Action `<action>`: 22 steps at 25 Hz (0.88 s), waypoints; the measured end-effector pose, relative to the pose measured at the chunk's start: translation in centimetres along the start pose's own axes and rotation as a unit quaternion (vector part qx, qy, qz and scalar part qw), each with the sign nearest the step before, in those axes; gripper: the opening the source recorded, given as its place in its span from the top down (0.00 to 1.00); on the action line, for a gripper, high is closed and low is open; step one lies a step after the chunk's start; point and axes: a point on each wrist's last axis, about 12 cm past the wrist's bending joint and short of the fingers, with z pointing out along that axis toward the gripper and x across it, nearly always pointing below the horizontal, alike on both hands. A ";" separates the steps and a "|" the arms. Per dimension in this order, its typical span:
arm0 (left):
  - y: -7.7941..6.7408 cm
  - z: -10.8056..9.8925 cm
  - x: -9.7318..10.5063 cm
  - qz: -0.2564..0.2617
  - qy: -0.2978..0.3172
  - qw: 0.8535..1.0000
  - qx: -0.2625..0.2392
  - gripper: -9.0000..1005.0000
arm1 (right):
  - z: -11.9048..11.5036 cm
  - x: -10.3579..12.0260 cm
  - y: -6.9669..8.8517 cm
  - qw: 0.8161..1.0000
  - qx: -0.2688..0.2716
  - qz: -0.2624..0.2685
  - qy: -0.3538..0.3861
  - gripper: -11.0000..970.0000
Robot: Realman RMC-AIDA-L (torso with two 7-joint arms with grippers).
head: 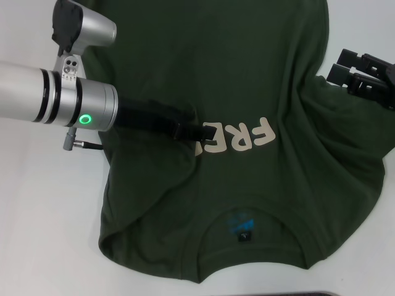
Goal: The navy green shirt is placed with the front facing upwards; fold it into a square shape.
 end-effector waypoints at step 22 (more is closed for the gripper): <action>-1.4 1.0 -0.3 -0.045 -0.061 0.995 0.063 0.22 | 0.0 0.0 0.0 1.000 0.000 -0.004 0.000 0.06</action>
